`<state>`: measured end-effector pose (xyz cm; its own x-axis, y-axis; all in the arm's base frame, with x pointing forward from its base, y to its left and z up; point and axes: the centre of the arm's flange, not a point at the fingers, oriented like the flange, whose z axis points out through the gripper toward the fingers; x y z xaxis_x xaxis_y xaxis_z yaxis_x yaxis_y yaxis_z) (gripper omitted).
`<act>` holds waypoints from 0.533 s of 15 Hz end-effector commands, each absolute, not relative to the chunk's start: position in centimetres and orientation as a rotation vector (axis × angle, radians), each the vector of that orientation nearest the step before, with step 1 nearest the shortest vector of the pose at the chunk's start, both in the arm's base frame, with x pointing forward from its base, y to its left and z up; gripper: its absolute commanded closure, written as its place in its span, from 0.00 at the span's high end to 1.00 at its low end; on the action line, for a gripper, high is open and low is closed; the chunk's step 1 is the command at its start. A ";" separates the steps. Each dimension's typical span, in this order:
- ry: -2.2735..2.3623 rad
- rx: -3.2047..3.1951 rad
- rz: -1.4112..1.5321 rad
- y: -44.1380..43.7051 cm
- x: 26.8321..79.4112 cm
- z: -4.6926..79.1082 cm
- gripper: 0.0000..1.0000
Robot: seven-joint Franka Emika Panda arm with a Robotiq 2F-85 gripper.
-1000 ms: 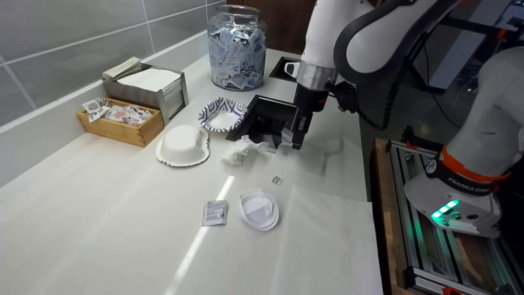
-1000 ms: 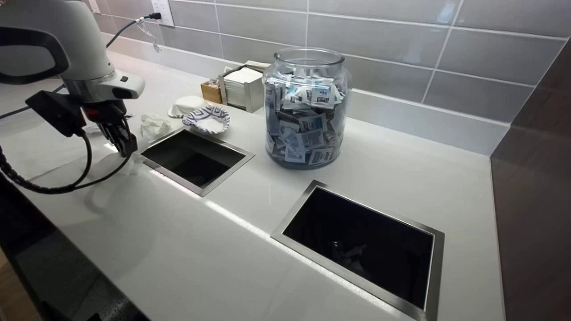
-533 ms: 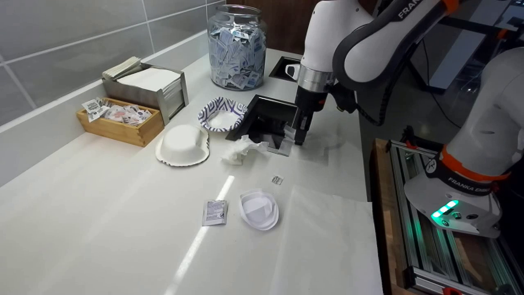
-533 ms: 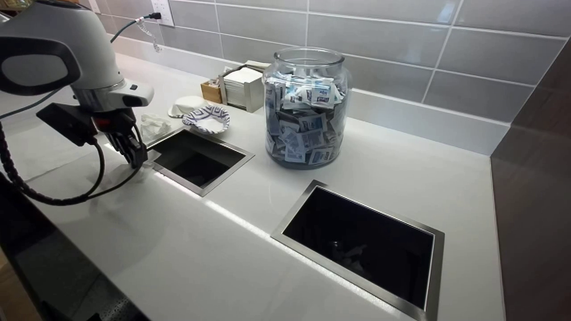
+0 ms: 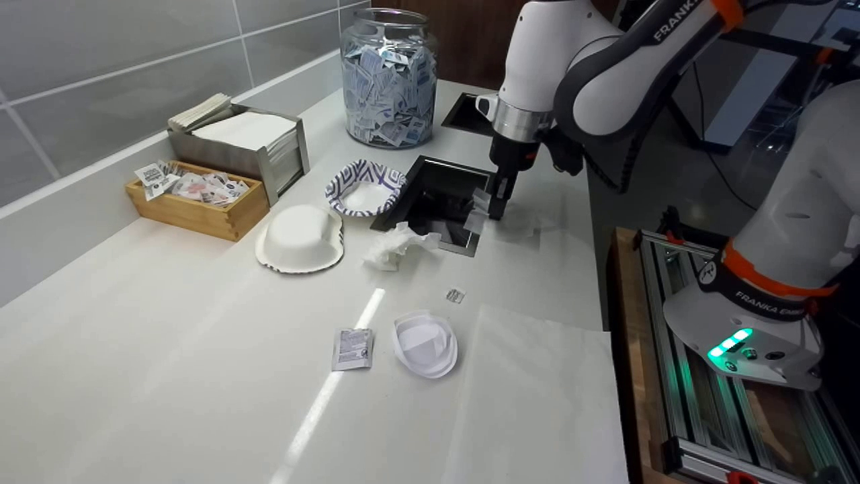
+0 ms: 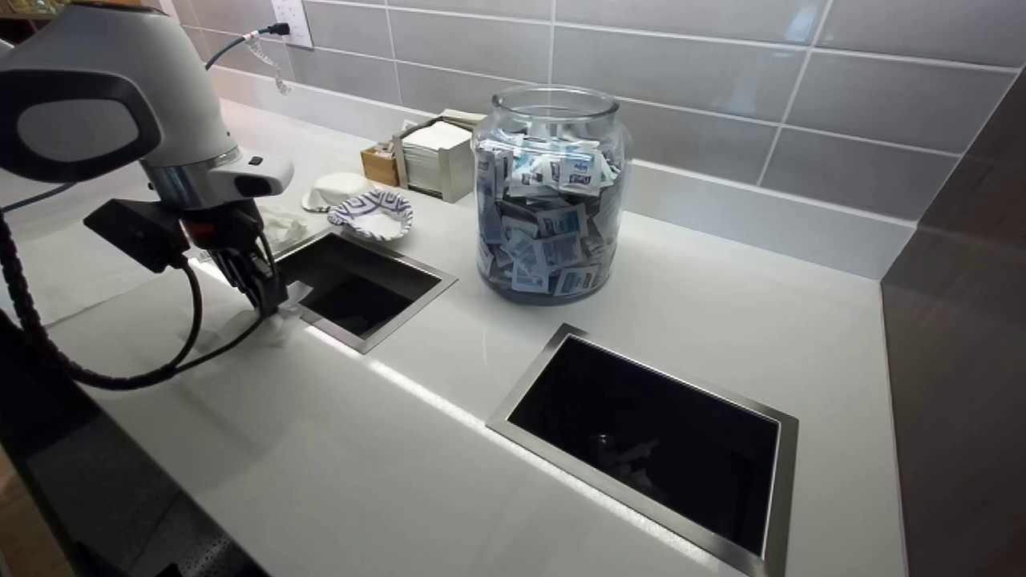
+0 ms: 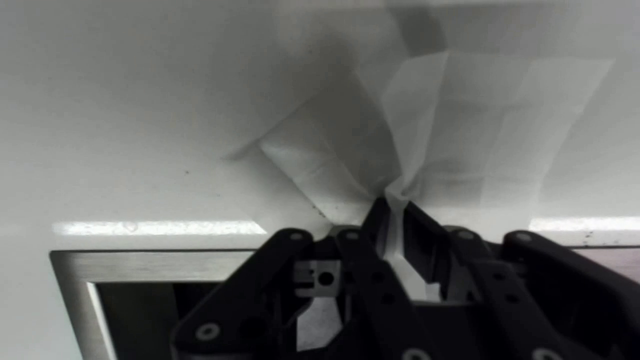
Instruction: Use the right paper towel to clean the surface
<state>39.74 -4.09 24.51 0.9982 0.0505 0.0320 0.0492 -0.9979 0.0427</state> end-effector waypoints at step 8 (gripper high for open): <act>0.018 3.055 0.159 -5.1 38.0 28.3 0.03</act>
<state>39.75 -5.77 25.53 0.9982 0.0230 0.0554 0.0185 -0.9966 0.0797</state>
